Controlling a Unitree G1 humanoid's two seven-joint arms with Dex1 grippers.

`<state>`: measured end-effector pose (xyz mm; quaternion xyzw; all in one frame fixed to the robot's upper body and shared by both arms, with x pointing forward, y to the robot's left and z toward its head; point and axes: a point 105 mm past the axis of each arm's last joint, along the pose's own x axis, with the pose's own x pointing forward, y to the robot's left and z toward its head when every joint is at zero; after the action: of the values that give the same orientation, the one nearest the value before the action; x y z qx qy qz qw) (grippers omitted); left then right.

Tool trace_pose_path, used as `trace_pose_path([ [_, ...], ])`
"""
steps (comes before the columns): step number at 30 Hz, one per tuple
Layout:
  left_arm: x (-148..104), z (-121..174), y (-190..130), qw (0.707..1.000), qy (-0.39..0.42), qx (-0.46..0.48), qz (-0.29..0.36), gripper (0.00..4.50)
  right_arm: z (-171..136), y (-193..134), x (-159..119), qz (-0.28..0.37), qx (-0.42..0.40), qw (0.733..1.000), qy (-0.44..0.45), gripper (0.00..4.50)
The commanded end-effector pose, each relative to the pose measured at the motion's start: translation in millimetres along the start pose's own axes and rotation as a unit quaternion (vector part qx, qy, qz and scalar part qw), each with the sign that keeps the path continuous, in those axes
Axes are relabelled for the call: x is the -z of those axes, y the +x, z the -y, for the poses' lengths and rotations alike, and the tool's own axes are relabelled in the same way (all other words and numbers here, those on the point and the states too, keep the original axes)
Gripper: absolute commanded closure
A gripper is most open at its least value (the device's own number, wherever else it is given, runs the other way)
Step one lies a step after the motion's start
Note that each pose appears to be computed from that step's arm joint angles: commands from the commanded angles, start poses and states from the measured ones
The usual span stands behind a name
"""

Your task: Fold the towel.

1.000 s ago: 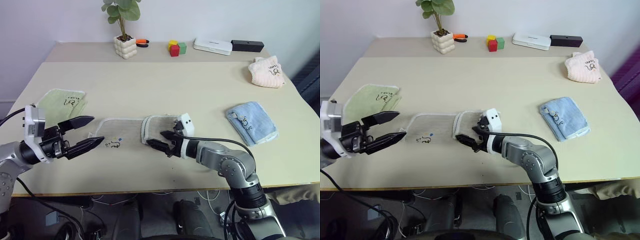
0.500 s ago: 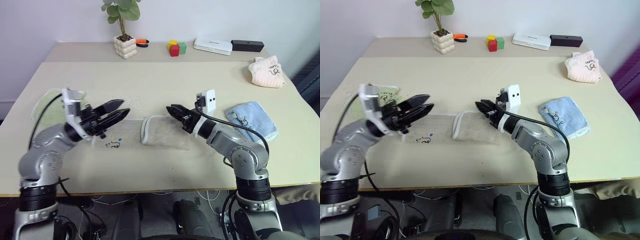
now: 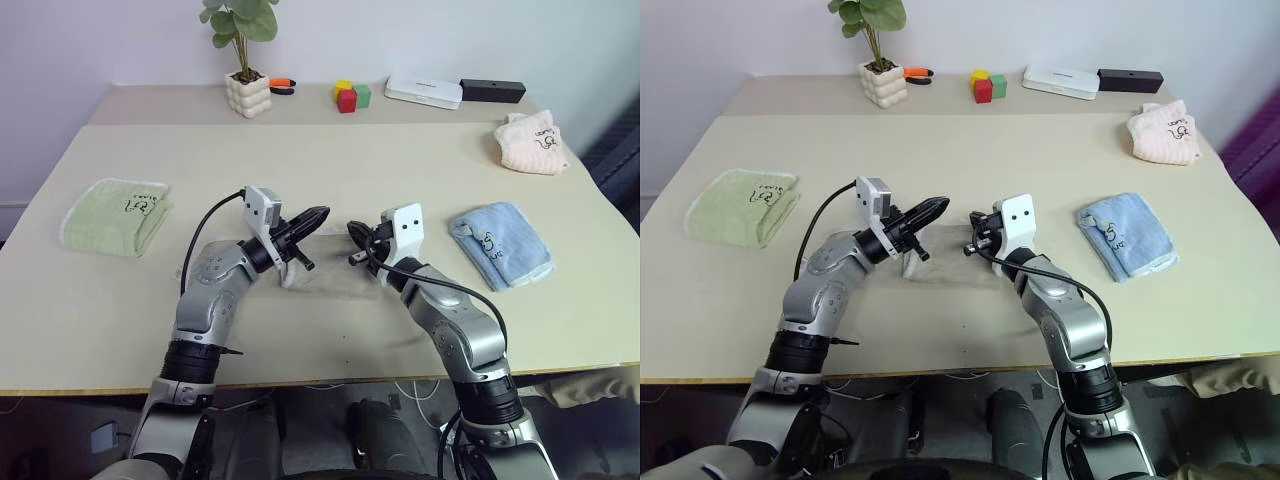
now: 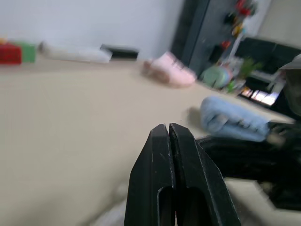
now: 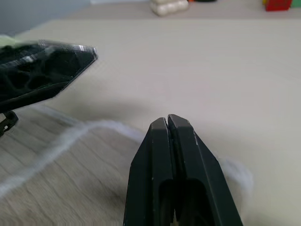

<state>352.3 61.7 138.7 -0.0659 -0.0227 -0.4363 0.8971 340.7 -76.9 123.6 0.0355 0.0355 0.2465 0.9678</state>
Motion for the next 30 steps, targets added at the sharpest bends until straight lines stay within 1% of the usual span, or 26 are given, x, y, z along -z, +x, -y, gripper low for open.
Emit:
trace_pose_path([
  [1,32,4,8,0.996,0.011,-0.022,-0.084,4.48,10,3,7,-0.013,0.037,0.999,-0.019,4.5],
  [4,53,-1,5,0.991,0.01,-0.051,-0.127,4.48,17,3,19,-0.034,0.065,0.997,-0.029,4.5],
  [7,67,5,4,0.985,0.03,-0.038,-0.165,4.48,25,2,26,-0.04,0.09,0.995,-0.032,4.5],
  [10,65,-1,1,0.984,0.039,-0.055,-0.164,4.48,31,0,28,-0.038,0.102,0.992,-0.059,4.5],
  [13,56,-12,-5,0.985,0.042,-0.079,-0.148,4.48,34,-2,30,-0.034,0.106,0.992,-0.062,4.5],
  [16,47,-21,-10,0.985,0.036,-0.098,-0.135,4.48,35,0,22,-0.017,0.102,0.993,-0.059,4.5],
  [18,43,-28,-15,0.984,0.035,-0.112,-0.131,4.5,36,1,13,0.002,0.096,0.995,-0.027,3.98],
  [19,41,-29,-17,0.985,0.021,-0.117,-0.125,4.5,38,1,10,0.006,0.097,0.995,-0.031,3.66],
  [21,35,-34,-23,0.984,0.023,-0.128,-0.119,4.5,38,3,4,0.011,0.09,0.995,-0.042,2.68],
  [22,33,-36,-27,0.983,0.025,-0.135,-0.118,4.5,38,4,1,0.013,0.086,0.995,-0.043,2.09],
  [24,29,-40,-32,0.981,0.037,-0.146,-0.119,4.5,38,6,-2,0.015,0.077,0.996,-0.046,1.08],
  [25,26,-40,-34,0.981,0.04,-0.15,-0.114,4.5,37,7,-3,0.016,0.073,0.996,-0.047,0.61],
  [26,21,-40,-35,0.982,0.033,-0.153,-0.104,4.5,37,8,-5,0.018,0.07,0.996,-0.048,0.04],
  [30,9,-32,-39,0.986,0.023,-0.146,-0.076,4.5,30,14,-17,0.033,0.045,0.997,-0.053,0.04],
])
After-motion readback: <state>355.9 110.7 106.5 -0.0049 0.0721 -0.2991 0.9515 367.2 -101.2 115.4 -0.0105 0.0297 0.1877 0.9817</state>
